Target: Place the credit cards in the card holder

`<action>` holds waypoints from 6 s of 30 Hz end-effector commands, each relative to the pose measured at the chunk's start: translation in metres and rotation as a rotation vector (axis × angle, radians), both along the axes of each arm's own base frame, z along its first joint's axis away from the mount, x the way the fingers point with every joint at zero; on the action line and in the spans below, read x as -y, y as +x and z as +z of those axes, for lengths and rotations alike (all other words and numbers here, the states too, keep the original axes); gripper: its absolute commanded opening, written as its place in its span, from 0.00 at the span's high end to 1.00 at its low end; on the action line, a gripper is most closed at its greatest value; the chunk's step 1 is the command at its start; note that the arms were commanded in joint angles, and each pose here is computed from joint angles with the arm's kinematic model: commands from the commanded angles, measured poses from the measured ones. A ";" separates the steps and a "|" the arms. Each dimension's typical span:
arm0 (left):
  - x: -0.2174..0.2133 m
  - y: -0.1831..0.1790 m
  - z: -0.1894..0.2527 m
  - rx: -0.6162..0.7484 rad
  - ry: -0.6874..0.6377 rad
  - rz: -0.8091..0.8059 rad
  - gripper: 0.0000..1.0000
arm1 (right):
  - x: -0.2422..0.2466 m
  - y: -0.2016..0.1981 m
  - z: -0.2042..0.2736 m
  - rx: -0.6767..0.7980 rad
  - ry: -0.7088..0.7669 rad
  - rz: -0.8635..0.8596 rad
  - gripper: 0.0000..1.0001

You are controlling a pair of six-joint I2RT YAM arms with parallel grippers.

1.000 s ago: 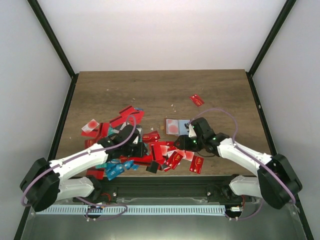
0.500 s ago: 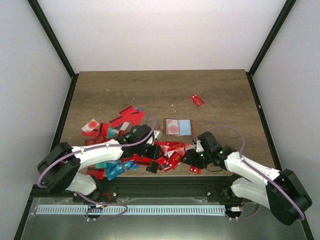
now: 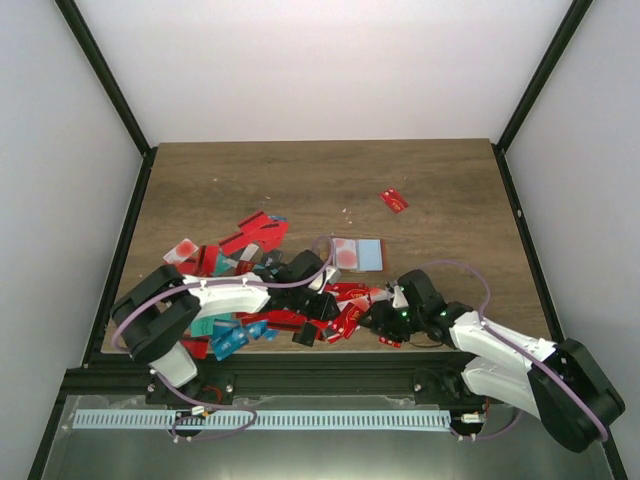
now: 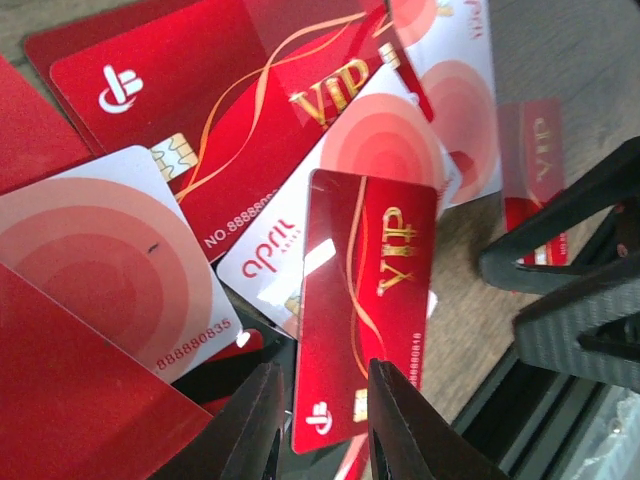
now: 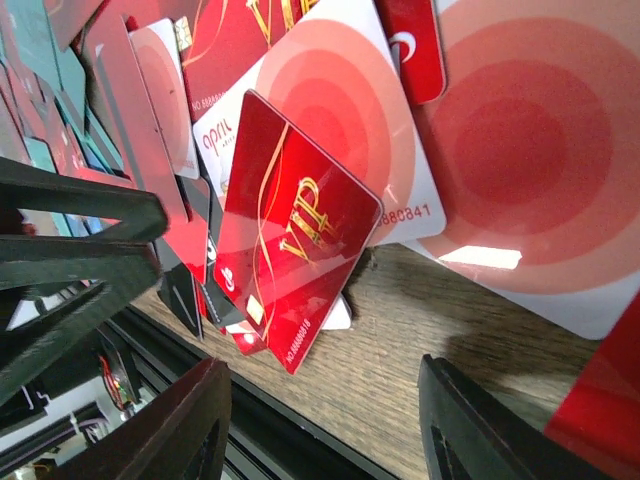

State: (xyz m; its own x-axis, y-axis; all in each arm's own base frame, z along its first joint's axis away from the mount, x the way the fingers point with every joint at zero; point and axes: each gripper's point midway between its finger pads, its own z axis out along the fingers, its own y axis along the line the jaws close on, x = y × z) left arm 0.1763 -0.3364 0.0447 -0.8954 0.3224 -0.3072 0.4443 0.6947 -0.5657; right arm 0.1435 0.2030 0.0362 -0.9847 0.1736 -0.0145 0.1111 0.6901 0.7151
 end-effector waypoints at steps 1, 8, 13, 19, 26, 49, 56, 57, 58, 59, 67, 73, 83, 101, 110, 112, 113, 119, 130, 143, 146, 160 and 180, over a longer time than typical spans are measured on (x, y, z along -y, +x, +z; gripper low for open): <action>0.013 0.004 -0.003 0.016 -0.022 -0.041 0.75 | -0.004 0.004 0.002 -0.001 0.044 -0.042 0.47; 0.013 -0.001 -0.023 -0.024 -0.002 -0.051 0.75 | -0.005 0.007 -0.009 -0.025 0.041 -0.071 0.48; 0.010 -0.006 -0.030 -0.044 0.000 -0.055 0.76 | -0.007 0.006 -0.016 -0.040 0.058 -0.075 0.49; 0.006 -0.015 -0.041 -0.077 -0.006 -0.059 0.76 | -0.010 0.006 -0.021 -0.044 0.084 -0.067 0.52; 0.005 -0.026 -0.050 -0.105 -0.010 -0.071 0.77 | -0.010 0.005 -0.023 -0.026 0.100 -0.075 0.56; 0.010 -0.010 -0.023 -0.025 -0.029 -0.004 0.77 | -0.002 0.011 -0.010 0.048 0.001 -0.021 0.99; 0.000 0.008 0.008 0.045 -0.043 0.066 0.77 | -0.007 0.015 0.019 0.113 0.013 0.043 0.99; -0.002 0.010 0.015 0.059 -0.053 0.075 0.77 | -0.008 0.016 0.023 0.130 0.013 0.052 0.99; -0.003 0.012 0.022 0.071 -0.061 0.082 0.77 | -0.008 0.017 0.028 0.142 0.012 0.056 0.99; -0.006 0.015 0.027 0.081 -0.067 0.092 0.76 | -0.009 0.019 0.033 0.155 0.012 0.060 0.99; -0.032 0.042 0.076 0.167 -0.151 0.172 0.74 | -0.015 0.054 0.094 0.369 0.117 0.078 0.99; -0.044 0.062 0.129 0.232 -0.328 0.153 0.67 | -0.021 0.083 0.157 0.571 0.301 0.104 0.99; -0.033 0.044 0.205 0.300 -0.629 -0.104 0.56 | -0.046 0.068 0.232 0.795 0.566 0.359 0.99; -0.028 0.028 0.233 0.308 -0.784 -0.192 0.72 | -0.051 0.050 0.254 0.837 0.679 0.475 0.99; -0.022 0.027 0.230 0.273 -0.797 -0.207 0.84 | -0.051 0.051 0.255 0.844 0.681 0.480 0.99; -0.021 0.028 0.227 0.267 -0.792 -0.206 0.89 | -0.051 0.052 0.254 0.841 0.680 0.481 0.99; -0.020 0.029 0.226 0.264 -0.791 -0.203 0.92 | -0.051 0.052 0.253 0.841 0.679 0.483 0.99; -0.014 0.043 0.217 0.246 -0.755 -0.152 0.96 | -0.053 0.064 0.245 0.838 0.625 0.451 0.97; 0.001 0.093 0.180 0.207 -0.648 -0.007 0.96 | -0.001 0.145 0.201 0.749 0.326 0.099 0.41; 0.027 0.168 0.094 0.098 -0.470 0.184 0.96 | 0.064 0.210 0.100 0.540 -0.004 -0.215 0.39; 0.024 0.182 0.072 0.094 -0.405 0.247 0.96 | 0.066 0.219 0.081 0.498 -0.027 -0.225 0.41; 0.023 0.205 0.020 0.068 -0.293 0.328 0.96 | 0.065 0.232 0.027 0.368 -0.048 -0.238 0.46; 0.031 0.197 0.010 -0.040 -0.315 0.350 0.96 | 0.064 0.222 0.004 0.309 -0.043 -0.239 0.51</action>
